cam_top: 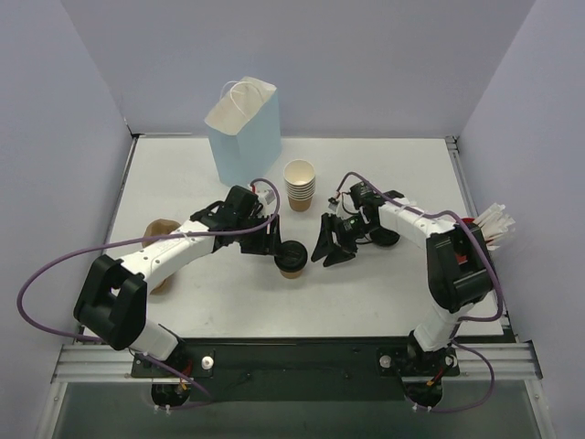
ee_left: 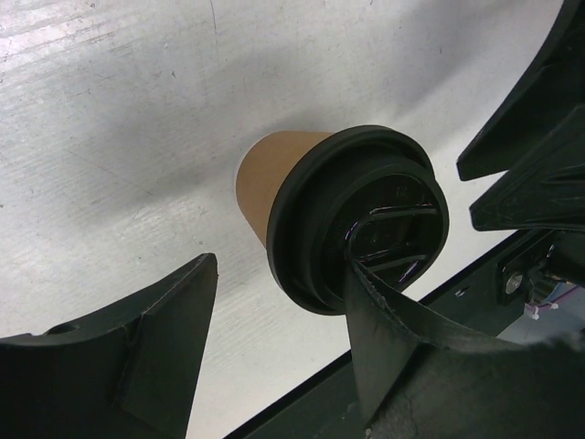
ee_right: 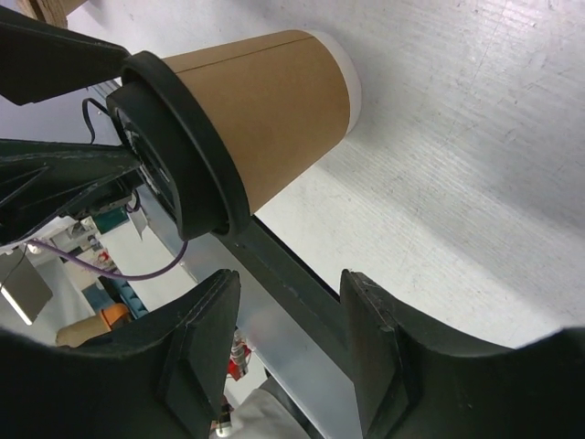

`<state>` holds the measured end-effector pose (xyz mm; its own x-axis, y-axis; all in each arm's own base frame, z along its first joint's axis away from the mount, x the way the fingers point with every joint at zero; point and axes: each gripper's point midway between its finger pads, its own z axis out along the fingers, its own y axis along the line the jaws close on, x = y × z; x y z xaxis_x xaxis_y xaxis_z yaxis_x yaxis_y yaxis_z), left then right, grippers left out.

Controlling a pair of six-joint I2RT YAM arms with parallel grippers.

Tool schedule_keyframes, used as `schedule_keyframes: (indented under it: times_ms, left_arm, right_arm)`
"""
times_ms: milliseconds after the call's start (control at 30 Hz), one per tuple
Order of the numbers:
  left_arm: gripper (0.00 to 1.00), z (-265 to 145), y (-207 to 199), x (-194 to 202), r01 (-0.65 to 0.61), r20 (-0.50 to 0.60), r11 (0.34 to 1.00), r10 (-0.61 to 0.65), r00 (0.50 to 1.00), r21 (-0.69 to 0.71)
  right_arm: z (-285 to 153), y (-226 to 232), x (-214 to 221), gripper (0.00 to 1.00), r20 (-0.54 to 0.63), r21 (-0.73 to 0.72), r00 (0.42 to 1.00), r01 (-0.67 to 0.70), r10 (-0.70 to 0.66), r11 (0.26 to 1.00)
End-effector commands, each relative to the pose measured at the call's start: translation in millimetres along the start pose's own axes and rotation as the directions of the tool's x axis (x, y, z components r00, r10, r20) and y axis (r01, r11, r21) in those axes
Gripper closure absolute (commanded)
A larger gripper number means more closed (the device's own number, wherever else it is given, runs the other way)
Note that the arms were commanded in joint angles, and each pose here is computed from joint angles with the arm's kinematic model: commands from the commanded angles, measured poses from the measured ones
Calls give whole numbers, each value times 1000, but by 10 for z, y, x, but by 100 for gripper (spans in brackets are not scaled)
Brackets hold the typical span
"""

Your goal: Pack the takeout coffee

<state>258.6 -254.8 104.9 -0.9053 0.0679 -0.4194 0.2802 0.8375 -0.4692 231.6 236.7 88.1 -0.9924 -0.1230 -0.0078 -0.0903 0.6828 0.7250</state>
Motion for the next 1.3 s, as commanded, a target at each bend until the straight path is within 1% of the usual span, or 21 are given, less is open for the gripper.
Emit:
schedule_keyframes:
  times_ms: [0, 233, 300, 333, 500, 533, 733, 867, 1033, 1067, 1133, 1167, 1200, 1233, 1267]
  left_arm:
    - [33, 61, 61, 11, -2, 11, 1000, 3, 1000, -22]
    - [34, 87, 125, 81, 9, -2, 999, -9, 1000, -41]
    - [34, 96, 154, 111, 15, -5, 999, -15, 1000, -50]
    - [34, 98, 165, 120, 17, -5, 998, -17, 1000, -53]
    - [34, 123, 239, 202, 32, -21, 996, -34, 999, -79]
    - [34, 127, 277, 231, 41, -23, 995, -44, 999, -94]
    - [34, 155, 426, 359, 78, -31, 984, -84, 996, -158]
    - [34, 162, 554, 478, 97, -43, 973, -109, 993, -208]
    - [34, 171, 574, 572, 125, -34, 971, -134, 990, -202]
    - [34, 159, 560, 555, 126, -27, 972, -134, 991, -198]
    - [34, 88, 419, 368, 118, 12, 981, -118, 993, -157]
    - [34, 47, 361, 281, 114, 24, 983, -111, 993, -143]
    - [34, 15, 300, 187, 107, 33, 986, -104, 994, -127]
    - [34, -106, 131, -130, 85, 93, 992, -76, 993, -95]
    - [33, -168, 85, -228, 79, 102, 992, -70, 992, -94]
  right_arm:
    - [40, 146, -68, 52, -16, -49, 998, 54, -55, 997]
    - [94, 240, -163, 52, -22, -67, 997, 68, -70, 995]
    - [125, 182, -195, 53, -20, -40, 998, 53, -54, 998]
    - [135, 149, -208, 56, -17, -28, 999, 50, -50, 998]
    - [256, -109, -213, 64, -21, 58, 1000, -9, 10, 998]
    - [265, -149, -212, 68, -18, 72, 1000, -19, 20, 997]
    - [357, -561, -73, 76, -11, 227, 994, -102, 108, 968]
    - [388, -778, 57, 76, 4, 320, 990, -133, 139, 938]
    - [392, -893, 112, 76, 20, 374, 986, -159, 163, 914]
    - [366, -821, 53, 75, 30, 359, 990, -140, 139, 923]
    - [261, -652, -59, 73, 52, 337, 993, -116, 104, 935]
    - [164, -454, -272, 72, 92, 311, 994, -84, 58, 947]
    - [87, -351, -312, 71, 89, 304, 995, -74, 49, 950]
    - [11, -243, -401, 70, 104, 286, 994, -65, 37, 956]
    - [-62, -103, -494, 69, 118, 262, 993, -52, 22, 964]
